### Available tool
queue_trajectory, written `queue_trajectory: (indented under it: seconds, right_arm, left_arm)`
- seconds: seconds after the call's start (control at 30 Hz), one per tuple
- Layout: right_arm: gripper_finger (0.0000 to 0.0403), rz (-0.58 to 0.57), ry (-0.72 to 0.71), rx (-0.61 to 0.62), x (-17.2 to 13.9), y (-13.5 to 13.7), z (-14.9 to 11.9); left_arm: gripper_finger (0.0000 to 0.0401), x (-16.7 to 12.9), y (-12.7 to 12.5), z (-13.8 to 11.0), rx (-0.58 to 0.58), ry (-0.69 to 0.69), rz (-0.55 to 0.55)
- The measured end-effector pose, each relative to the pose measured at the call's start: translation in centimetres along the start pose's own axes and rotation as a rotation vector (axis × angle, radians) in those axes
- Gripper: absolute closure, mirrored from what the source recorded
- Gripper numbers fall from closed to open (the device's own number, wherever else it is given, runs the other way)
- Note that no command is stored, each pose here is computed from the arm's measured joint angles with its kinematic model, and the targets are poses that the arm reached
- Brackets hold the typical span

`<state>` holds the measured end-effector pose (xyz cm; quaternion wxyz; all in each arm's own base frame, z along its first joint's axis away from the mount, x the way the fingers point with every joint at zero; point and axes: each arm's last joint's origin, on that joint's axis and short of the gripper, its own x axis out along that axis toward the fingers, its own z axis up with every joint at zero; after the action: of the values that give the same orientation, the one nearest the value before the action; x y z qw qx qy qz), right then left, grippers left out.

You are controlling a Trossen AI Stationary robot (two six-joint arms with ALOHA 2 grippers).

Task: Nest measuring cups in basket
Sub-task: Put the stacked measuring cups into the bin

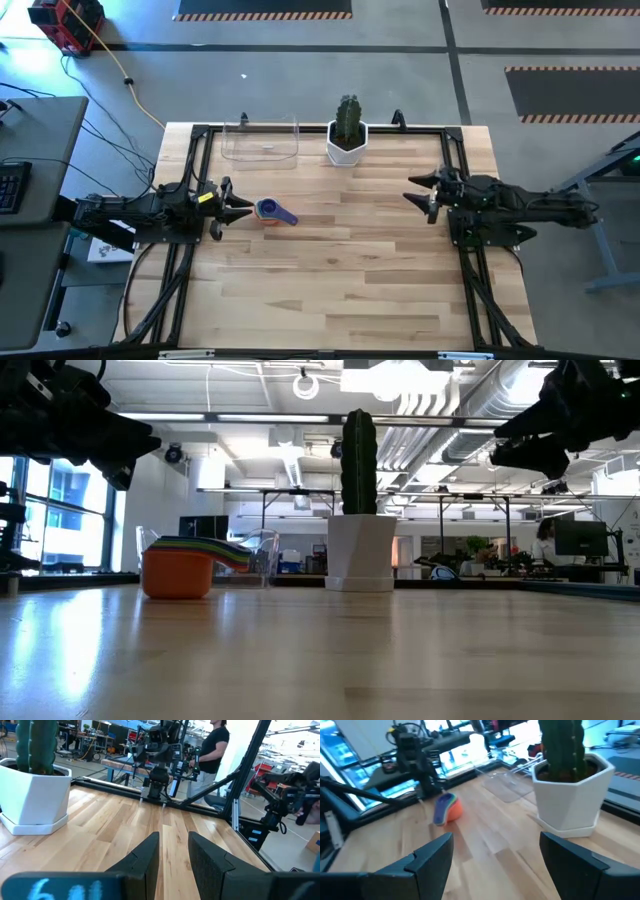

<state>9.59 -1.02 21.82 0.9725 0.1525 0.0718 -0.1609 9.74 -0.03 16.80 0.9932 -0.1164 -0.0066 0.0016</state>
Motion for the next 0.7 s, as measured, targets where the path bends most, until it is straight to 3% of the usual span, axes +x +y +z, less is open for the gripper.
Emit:
queue_trajectory:
  seconds: [0.33, 0.7]
  right_arm:
    - [0.0116, 0.071, -0.044, 0.012, -0.1, -0.6, -2.1]
    - [0.0116, 0.238, -0.114, 0.038, 0.9, -0.8, -4.7]
  left_arm:
    - [0.0307, 0.0, 0.0, 0.0, 0.000, 0.000, 0.000]
    - [0.0307, 0.0, 0.0, 0.0, 0.000, 0.000, 0.000]
